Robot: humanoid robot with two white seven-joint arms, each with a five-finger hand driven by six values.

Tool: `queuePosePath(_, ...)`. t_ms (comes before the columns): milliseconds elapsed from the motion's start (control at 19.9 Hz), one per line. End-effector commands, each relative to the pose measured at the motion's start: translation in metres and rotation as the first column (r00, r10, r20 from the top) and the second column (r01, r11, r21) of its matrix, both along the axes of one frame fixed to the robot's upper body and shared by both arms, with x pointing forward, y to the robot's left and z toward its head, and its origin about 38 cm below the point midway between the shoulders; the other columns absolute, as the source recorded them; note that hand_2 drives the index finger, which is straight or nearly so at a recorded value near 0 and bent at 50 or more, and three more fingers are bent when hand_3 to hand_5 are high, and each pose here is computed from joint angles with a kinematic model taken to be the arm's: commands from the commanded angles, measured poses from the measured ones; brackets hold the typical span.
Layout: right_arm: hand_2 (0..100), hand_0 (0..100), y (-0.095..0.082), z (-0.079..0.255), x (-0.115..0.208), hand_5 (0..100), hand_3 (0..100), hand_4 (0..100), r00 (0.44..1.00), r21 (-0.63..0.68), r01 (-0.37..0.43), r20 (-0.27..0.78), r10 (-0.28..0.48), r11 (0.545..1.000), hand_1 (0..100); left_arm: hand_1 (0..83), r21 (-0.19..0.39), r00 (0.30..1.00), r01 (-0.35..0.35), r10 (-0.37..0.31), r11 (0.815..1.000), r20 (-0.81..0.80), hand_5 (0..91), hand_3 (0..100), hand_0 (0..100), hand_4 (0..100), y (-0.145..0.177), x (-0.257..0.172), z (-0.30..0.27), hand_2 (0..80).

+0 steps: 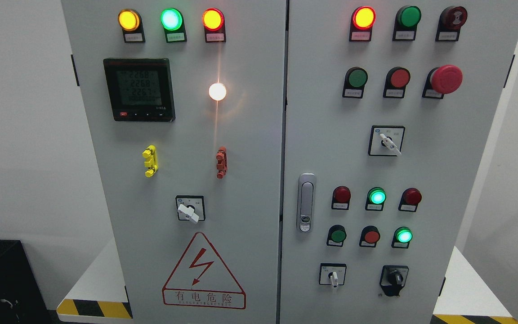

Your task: Flip black knob to close circuit

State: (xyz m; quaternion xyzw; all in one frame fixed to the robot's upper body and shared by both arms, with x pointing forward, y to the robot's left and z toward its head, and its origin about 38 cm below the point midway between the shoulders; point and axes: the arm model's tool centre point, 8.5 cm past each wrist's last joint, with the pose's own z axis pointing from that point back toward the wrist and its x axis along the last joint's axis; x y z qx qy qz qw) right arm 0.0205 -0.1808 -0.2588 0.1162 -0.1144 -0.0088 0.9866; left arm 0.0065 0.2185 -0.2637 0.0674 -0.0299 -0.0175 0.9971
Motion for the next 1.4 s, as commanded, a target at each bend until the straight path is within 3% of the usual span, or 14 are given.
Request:
queuePosePath(0, 0, 0, -0.005, 0.012, 0.053, 0, 6, 0, 0.985, -0.035, -0.048, 0.165, 0.053, 0.998, 5, 55.6, -0.004, 1.000, -0.002, 0.002, 1.000, 0.007, 0.0, 0, 12, 0, -0.001, -0.004, 0.000, 0.0)
queuePosePath(100, 0, 0, -0.008, 0.017, 0.065, 0, 8, 1, 0.975, -0.052, -0.055, 0.214, 0.064, 0.997, 4, 55.6, -0.004, 1.000, -0.002, 0.003, 1.000, 0.006, 0.0, 0, 12, 0, -0.001, -0.005, 0.000, 0.0)
queuePosePath(201, 3, 0, -0.012, 0.024, 0.076, 2, 16, 11, 0.960, -0.077, -0.073, 0.263, 0.091, 0.994, 5, 55.6, -0.004, 1.000, -0.002, 0.003, 1.000, 0.006, 0.0, 0, 12, 0, -0.001, -0.005, 0.000, 0.0)
queuePosePath(301, 11, 0, -0.018, 0.032, 0.086, 14, 28, 27, 0.940, -0.117, -0.100, 0.313, 0.132, 0.988, 5, 55.6, -0.004, 1.000, -0.002, 0.003, 1.000, 0.006, 0.0, 0, 12, 0, -0.001, -0.005, 0.000, 0.0)
queuePosePath(452, 21, 0, -0.024, 0.046, 0.104, 26, 40, 39, 0.902, -0.189, -0.140, 0.380, 0.204, 0.972, 5, 55.6, -0.004, 1.000, -0.002, 0.002, 1.000, 0.007, 0.0, 0, 12, 0, -0.001, -0.004, 0.000, 0.0)
queuePosePath(853, 35, 0, -0.036, 0.088, 0.150, 45, 58, 56, 0.757, -0.412, -0.165, 0.529, 0.383, 0.896, 4, 55.6, -0.004, 1.000, -0.002, 0.003, 1.000, 0.006, 0.0, 0, 12, 0, -0.001, -0.005, 0.000, 0.0)
queuePosePath(1355, 50, 0, -0.046, 0.150, 0.203, 69, 77, 71, 0.579, -0.658, -0.057, 0.591, 0.562, 0.751, 4, 55.6, -0.004, 1.000, -0.002, 0.003, 1.000, 0.006, 0.0, 0, 12, 0, -0.001, -0.005, 0.000, 0.0)
